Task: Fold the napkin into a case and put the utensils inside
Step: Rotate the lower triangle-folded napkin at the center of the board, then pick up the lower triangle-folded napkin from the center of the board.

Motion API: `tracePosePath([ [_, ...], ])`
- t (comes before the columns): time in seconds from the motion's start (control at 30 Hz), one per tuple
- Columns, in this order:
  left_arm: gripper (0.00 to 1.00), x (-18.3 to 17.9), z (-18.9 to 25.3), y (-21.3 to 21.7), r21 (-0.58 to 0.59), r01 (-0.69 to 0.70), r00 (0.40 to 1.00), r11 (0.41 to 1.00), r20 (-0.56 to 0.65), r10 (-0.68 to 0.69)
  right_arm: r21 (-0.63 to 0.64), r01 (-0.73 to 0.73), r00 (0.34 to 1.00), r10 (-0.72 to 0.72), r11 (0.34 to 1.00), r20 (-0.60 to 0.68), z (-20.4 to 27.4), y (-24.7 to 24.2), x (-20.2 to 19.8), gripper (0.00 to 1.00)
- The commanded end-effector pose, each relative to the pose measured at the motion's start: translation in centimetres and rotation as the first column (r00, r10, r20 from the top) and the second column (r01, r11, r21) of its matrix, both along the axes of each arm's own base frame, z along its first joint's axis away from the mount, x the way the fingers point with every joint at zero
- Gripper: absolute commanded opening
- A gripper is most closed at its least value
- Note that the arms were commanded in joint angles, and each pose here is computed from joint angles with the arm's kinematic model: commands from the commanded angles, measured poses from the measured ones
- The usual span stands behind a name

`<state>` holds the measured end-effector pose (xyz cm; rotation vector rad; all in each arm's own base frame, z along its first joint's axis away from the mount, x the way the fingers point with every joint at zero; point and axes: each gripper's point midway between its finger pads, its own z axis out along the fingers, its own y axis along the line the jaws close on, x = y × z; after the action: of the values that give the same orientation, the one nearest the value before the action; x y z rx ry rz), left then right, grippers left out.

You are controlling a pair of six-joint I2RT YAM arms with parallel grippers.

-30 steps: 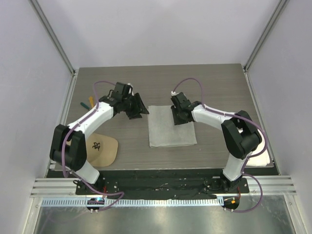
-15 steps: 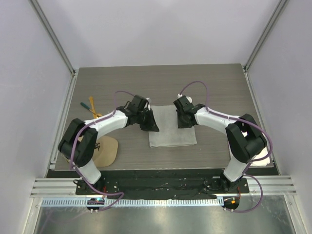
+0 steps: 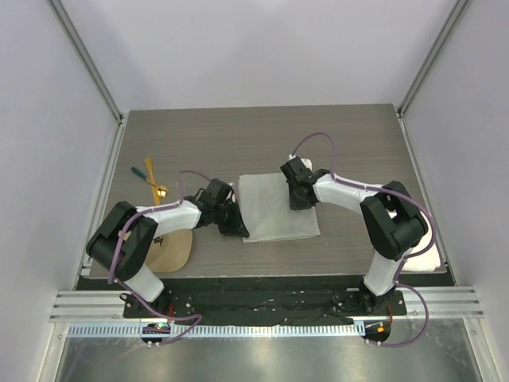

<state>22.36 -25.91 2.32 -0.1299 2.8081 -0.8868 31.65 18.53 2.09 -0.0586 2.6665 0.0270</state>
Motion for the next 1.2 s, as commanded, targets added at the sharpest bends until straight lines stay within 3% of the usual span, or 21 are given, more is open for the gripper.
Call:
tracePosePath([
  [0.0, 0.03, -0.5, -0.7, -0.9, -0.045, -0.020, 1.000, 0.999, 0.023, 0.021, 0.005, 0.000, 0.998, 0.000, 1.000, 0.058, 0.2, 0.8, 2.7, 0.23],
  [0.17, 0.03, -3.1, -3.4, -1.8, -0.038, -0.029, 0.999, 0.999, -0.039, 0.027, -0.005, -0.061, 0.995, 0.062, 0.998, 0.081, -1.1, 2.4, 5.9, 0.22],
  [0.27, 0.03, -2.9, -2.1, -2.4, -0.063, -0.026, 0.999, 0.998, -0.022, 0.025, -0.005, -0.092, 0.991, 0.092, 0.996, 0.095, -0.2, 3.0, 7.0, 0.22],
  [0.33, 0.09, -2.2, -0.7, -2.2, -0.045, -0.021, 1.000, 0.999, 0.012, 0.022, -0.019, -0.113, 0.988, 0.115, 0.993, 0.103, 0.5, 2.7, 6.8, 0.23],
  [0.37, 0.13, -1.4, 0.5, -2.0, -0.015, -0.034, 0.999, 0.999, 0.035, 0.035, -0.030, -0.116, 0.987, 0.118, 0.993, 0.110, 0.9, 2.4, 6.7, 0.24],
  [0.4, 0.25, -0.8, 2.3, -1.8, -0.023, -0.021, 0.996, 1.000, 0.085, 0.023, -0.035, -0.120, 0.984, 0.123, 0.992, 0.129, 2.4, 2.0, 6.5, 0.26],
  [0.43, 0.32, -0.2, 3.4, -1.6, -0.021, -0.030, 0.994, 0.999, 0.107, 0.032, -0.054, -0.120, 0.983, 0.126, 0.991, 0.134, 3.0, 1.5, 6.2, 0.35],
  [0.5, 0.51, 1.8, 6.0, 0.2, 0.006, -0.078, 0.986, 0.997, 0.149, 0.076, -0.075, -0.153, 0.972, 0.164, 0.985, 0.166, 5.4, 1.2, 5.3, 0.44],
  [0.53, 0.54, 3.2, 7.6, 0.5, -0.001, -0.098, 0.980, 0.995, 0.173, 0.097, -0.086, -0.167, 0.968, 0.180, 0.982, 0.175, 6.0, 1.2, 4.7, 0.55],
  [0.57, 0.56, 4.8, 7.9, 2.6, 0.019, -0.162, 0.973, 0.987, 0.167, 0.157, -0.109, -0.197, 0.961, 0.214, 0.974, 0.175, 6.4, 1.5, 3.8, 0.59],
  [0.77, 0.53, 9.9, 7.8, 9.6, 0.122, -0.335, 0.940, 0.934, 0.113, 0.323, -0.082, -0.311, 0.929, 0.321, 0.947, 0.185, 8.6, 3.4, -0.5, 0.67],
  [0.9, 0.45, 12.2, 5.8, 10.3, 0.159, -0.339, 0.940, 0.927, 0.029, 0.339, -0.026, -0.409, 0.891, 0.405, 0.912, 0.207, 9.8, 6.0, -3.0, 0.70],
  [1.17, 0.43, 14.8, 2.9, 9.4, 0.153, -0.383, 0.921, 0.911, -0.016, 0.390, -0.001, -0.471, 0.866, 0.463, 0.882, 0.190, 9.2, 8.8, -5.3, 0.72],
])
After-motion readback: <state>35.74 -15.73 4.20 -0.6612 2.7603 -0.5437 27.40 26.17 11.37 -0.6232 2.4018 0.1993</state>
